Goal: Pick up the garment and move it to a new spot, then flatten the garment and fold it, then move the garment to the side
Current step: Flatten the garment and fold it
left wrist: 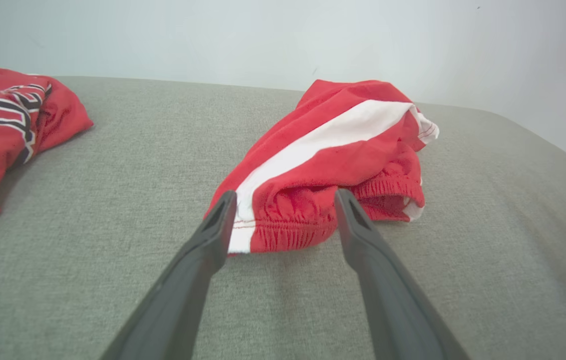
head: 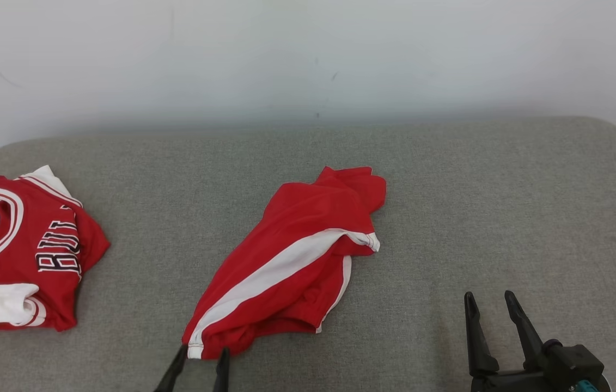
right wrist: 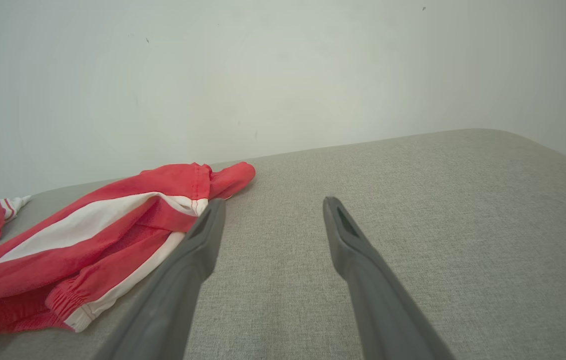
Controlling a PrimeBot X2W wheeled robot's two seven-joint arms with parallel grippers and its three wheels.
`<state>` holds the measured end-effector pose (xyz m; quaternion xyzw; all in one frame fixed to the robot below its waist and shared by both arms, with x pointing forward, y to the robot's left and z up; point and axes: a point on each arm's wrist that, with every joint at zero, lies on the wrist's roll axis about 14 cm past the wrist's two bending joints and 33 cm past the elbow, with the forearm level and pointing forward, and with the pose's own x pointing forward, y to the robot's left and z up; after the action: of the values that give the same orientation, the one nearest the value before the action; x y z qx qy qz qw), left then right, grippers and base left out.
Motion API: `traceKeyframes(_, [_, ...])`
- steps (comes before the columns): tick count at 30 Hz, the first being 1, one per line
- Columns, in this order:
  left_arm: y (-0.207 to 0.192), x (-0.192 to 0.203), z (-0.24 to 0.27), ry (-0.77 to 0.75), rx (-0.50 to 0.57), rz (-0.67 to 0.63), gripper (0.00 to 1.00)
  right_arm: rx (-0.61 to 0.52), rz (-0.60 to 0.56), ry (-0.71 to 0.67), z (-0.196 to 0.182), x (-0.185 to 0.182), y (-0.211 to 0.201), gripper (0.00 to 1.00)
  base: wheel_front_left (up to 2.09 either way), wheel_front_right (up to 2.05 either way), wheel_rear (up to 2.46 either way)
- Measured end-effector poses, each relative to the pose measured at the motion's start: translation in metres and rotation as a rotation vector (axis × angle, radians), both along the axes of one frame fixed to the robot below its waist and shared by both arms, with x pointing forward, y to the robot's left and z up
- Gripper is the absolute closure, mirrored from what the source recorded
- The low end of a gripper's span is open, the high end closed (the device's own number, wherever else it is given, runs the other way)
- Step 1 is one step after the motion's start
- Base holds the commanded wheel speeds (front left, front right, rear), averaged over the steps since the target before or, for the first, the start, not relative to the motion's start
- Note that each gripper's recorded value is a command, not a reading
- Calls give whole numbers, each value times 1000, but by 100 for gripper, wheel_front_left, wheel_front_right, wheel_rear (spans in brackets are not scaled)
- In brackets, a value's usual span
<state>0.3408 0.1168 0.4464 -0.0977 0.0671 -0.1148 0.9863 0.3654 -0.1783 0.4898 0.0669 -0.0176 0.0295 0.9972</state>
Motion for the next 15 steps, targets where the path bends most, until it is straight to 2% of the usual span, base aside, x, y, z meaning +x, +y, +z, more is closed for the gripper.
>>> traceKeyframes(6, [15, 11, 32, -109, 19, 55, 0, -1, -5, -8, 3, -1, -2, 0, 0, 0, 0])
traceKeyframes(15, [64, 9, 68, -230, 77, 212, 0, -1, 6, -21, 7, -3, 2, 0, 0, 0, 0])
